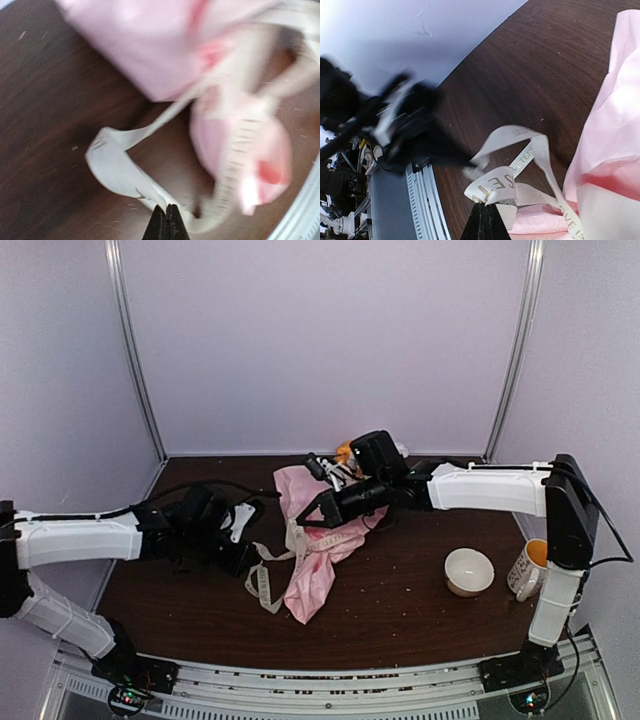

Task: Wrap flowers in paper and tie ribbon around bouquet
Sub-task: Cross the half-tied ribbon over the folded bouquet.

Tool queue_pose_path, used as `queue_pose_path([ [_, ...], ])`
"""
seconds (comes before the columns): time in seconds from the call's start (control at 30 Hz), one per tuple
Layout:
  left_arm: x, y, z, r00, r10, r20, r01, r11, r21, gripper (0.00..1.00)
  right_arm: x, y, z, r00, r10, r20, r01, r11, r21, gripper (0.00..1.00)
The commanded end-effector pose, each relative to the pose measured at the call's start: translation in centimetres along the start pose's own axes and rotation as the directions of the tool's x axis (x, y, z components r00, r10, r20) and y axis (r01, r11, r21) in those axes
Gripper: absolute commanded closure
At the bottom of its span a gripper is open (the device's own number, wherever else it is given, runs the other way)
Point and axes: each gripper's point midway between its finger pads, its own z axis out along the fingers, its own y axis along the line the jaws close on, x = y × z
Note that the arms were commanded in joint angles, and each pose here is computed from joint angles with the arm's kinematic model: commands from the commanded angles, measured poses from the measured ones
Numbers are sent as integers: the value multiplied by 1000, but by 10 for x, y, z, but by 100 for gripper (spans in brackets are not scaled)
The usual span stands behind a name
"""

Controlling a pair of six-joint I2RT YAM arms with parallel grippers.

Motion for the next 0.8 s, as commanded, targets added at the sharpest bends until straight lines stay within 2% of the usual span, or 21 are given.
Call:
queue_pose_path([
  [0.0, -21, -93, -57, 952, 194, 236, -246, 944, 220, 100, -41, -8, -13, 992, 4, 127, -13, 998, 63, 100],
  [0.1, -30, -136, -93, 913, 245, 326, -347, 887, 306, 100, -52, -14, -14, 988, 17, 153, -28, 997, 74, 100],
  [0.2, -38, -164, -108, 879, 340, 334, -447, 829, 336, 100, -56, -20, -13, 988, 7, 153, -22, 995, 94, 100],
  [0.3, -44, -190, -106, 829, 459, 320, -551, 766, 330, 100, -59, -29, -15, 986, -12, 166, -12, 990, 142, 100],
  [0.53, -102, -265, -117, 626, 607, 489, -773, 565, 288, 100, -65, -34, -23, 982, -29, 185, -1, 987, 160, 100],
  [0.77, -111, -319, -78, 511, 679, 527, -860, 402, 315, 100, -58, -36, -26, 986, -48, 157, 20, 984, 179, 100],
])
